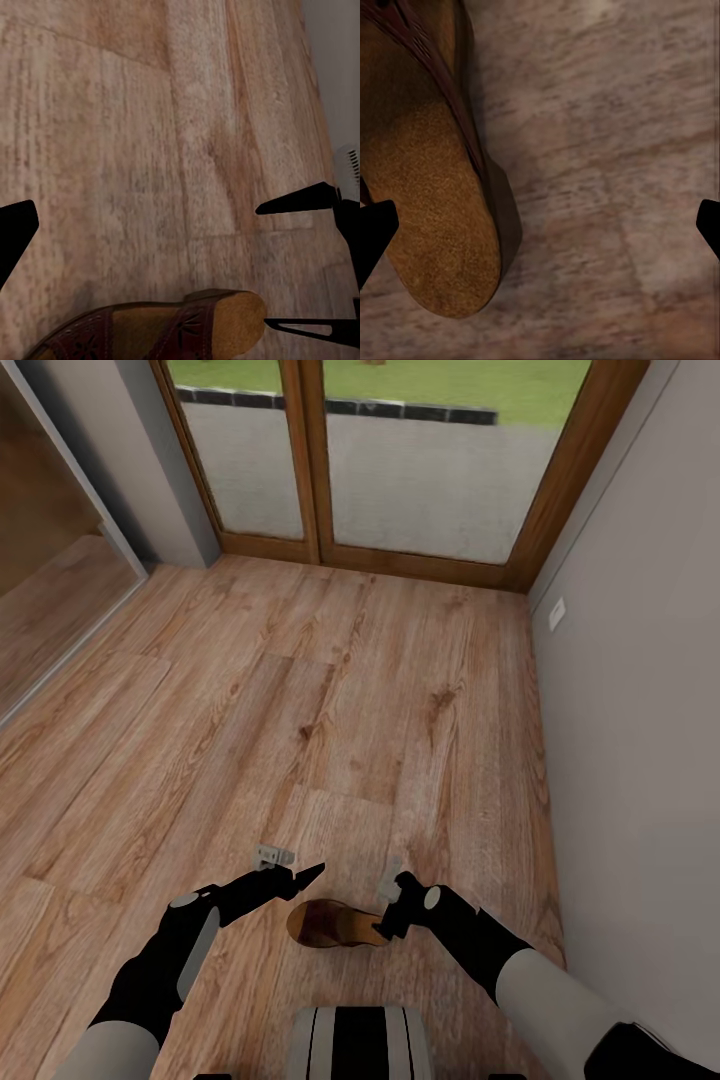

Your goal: Pick up the two gym shoes and the two sandals from the corridor floor and place them onto the hallstand (shoe rack) in the corridor, making sure they are on the rack and not on the floor. Arrange them so the two gym shoes are next to each other and the two sandals are next to each other.

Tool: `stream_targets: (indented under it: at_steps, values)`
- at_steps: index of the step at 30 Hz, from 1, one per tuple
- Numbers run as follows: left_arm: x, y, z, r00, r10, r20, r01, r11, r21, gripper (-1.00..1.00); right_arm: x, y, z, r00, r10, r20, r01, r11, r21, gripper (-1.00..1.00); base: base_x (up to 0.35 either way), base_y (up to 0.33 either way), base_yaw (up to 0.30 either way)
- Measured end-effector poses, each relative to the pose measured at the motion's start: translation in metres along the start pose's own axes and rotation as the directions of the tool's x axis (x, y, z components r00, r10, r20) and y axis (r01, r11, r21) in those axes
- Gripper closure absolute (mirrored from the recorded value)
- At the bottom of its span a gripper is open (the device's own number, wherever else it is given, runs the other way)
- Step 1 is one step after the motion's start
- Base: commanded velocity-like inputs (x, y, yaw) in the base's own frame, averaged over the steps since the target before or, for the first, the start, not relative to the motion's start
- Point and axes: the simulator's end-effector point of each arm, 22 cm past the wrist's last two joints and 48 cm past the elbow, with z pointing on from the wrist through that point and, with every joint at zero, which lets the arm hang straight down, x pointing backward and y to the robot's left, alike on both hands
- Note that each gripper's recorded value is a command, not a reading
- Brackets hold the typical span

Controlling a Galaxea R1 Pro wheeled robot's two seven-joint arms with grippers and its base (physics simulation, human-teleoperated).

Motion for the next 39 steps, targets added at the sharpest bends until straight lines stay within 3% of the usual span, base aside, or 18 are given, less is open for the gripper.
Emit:
stream_targets:
  at_steps: [17, 39]
  values:
    - [-0.001, 0.002, -0.002, 1.000, 0.004, -0.001, -0.004, 1.000, -0.003, -1.00, 0.003, 0.000, 0.000, 1.000, -0.002, -0.006, 0.002, 1.000, 0.000, -1.00, 0.000, 0.000, 0.000]
    - [0.030, 0.016, 0.008, 0.998, -0.035, -0.045, 0.034, 0.999, -0.011, -1.00, 0.025, 0.019, 0.022, 0.999, 0.018, -0.037, -0.020, 0.999, -0.048, -1.00, 0.000, 0.000, 0.000]
